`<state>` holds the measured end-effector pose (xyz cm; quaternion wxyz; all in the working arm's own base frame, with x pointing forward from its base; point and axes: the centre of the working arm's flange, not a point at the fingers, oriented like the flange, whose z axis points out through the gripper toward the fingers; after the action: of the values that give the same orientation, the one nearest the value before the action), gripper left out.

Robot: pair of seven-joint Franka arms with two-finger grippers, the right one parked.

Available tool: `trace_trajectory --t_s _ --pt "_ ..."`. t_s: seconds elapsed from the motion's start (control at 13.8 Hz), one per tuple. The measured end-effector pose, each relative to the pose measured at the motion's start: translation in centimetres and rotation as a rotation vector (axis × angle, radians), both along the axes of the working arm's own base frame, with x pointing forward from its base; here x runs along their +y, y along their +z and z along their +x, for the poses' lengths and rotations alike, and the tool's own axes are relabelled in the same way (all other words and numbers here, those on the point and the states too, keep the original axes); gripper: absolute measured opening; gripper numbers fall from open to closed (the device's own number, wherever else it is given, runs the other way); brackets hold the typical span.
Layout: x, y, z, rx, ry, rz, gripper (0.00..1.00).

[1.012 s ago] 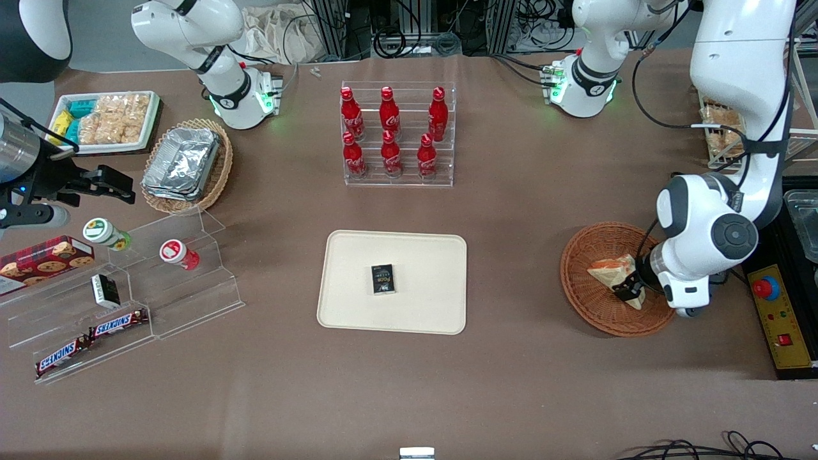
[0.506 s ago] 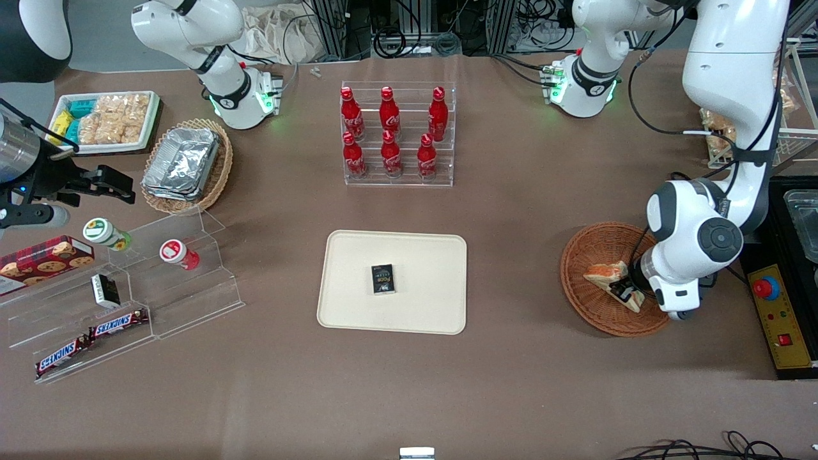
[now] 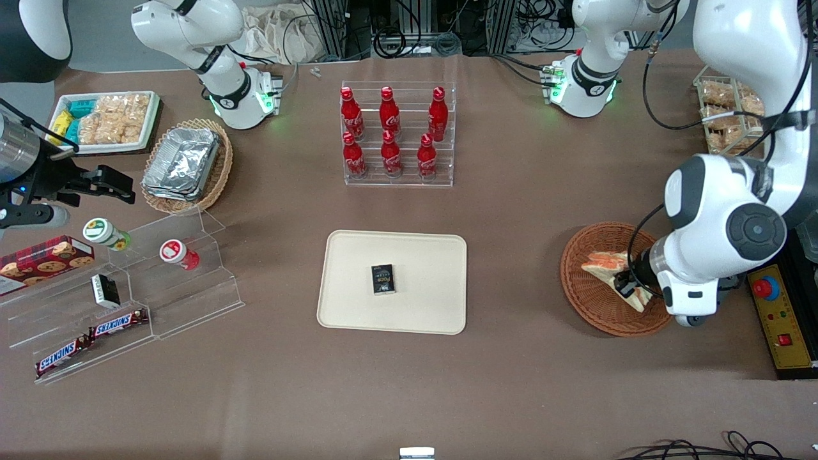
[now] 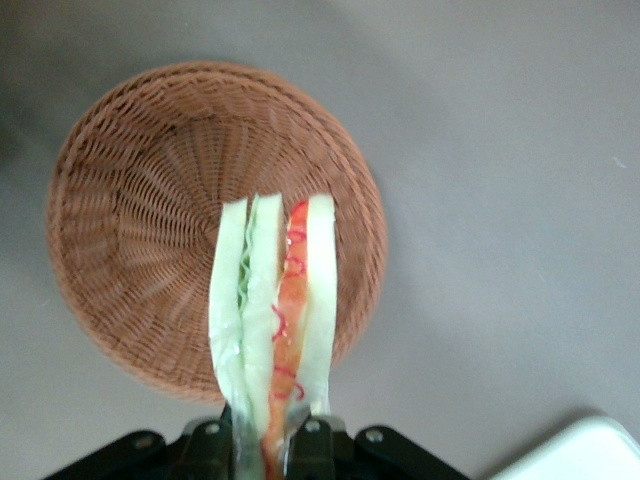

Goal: Place sandwich from basket to tray

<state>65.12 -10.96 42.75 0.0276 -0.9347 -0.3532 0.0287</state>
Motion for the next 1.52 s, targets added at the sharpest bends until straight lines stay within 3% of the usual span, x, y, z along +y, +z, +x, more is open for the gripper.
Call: trace_trajectory --t_s 0.22,0.51,1.08,1.23,1.52 --pt "-9.2 2.5 -1.3 0.007 -0.141 0.001 0.19" --pt "-24.4 -5.8 -4.3 0.026 -0.373 0.041 0.19" --pt "-32.5 -20.1 -5.2 -0.041 -0.624 -0.039 0.19" --pt "-33.8 -20.8 -5.8 -0.049 -0.644 -0.043 0.34" --pt "-34.4 -18.6 -4.9 -0.094 -0.642 -0.053 0.76"
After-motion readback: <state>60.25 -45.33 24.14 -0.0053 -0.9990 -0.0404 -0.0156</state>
